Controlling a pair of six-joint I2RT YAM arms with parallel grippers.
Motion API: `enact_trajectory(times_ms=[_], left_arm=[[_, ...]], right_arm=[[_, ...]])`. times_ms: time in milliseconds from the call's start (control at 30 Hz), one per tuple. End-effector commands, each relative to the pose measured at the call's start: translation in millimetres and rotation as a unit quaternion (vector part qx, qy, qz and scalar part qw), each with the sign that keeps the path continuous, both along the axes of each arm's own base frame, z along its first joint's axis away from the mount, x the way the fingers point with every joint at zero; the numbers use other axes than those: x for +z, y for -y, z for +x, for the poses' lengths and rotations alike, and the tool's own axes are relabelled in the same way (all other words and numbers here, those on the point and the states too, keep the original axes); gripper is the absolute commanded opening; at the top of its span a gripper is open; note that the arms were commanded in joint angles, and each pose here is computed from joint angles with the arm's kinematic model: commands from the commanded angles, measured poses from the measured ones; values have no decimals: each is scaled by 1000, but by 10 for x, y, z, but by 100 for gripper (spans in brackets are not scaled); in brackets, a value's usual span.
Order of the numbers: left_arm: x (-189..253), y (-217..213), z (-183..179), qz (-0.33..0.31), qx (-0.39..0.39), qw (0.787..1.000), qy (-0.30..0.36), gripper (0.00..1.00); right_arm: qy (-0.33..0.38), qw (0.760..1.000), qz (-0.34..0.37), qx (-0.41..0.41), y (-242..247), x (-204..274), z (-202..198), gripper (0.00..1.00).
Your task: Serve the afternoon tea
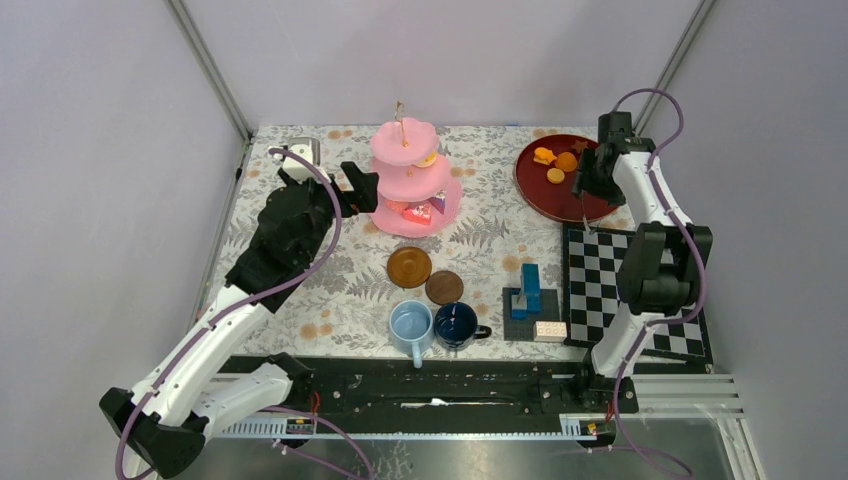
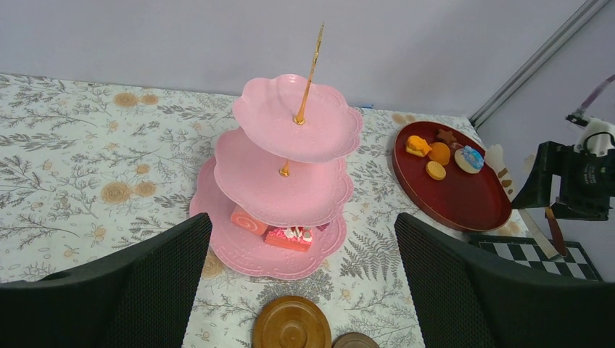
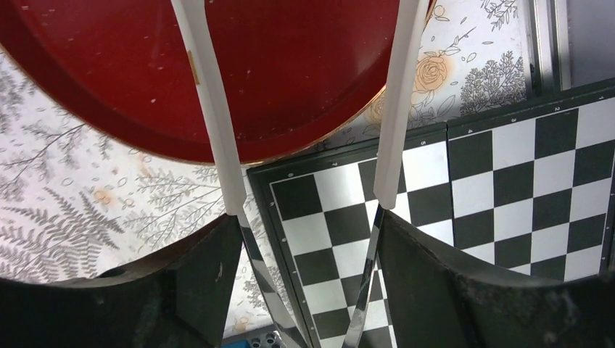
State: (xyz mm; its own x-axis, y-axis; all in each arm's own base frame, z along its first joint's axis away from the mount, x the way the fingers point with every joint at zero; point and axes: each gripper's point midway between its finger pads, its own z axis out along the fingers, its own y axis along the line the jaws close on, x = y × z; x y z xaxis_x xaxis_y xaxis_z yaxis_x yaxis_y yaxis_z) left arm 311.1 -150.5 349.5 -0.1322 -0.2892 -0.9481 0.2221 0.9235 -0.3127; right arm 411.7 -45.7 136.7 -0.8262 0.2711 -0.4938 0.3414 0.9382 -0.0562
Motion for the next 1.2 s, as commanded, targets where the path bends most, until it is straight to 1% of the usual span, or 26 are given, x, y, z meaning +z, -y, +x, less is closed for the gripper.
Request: enact_trajectory(times_ms=[0, 400, 1000, 1067, 1167], left_arm=[[94, 56, 11, -13, -9, 1000, 18, 99], [81, 71, 16, -13, -11, 1000, 16, 99], [8, 94, 66, -5, -10, 1000, 7, 99], [-2, 101, 74, -4, -11, 1000, 6, 99], [-21, 127, 77, -5, -15, 1000, 3, 99]], right_arm=[[-10, 1000, -5, -8, 192, -78, 132, 73], [-19, 999, 38, 2, 193, -331, 411, 75], [-32, 998, 54, -2, 335, -673, 684, 78], [-32, 997, 65, 4, 285, -660, 654, 82], [-16, 997, 75, 8, 226, -563, 586, 92]])
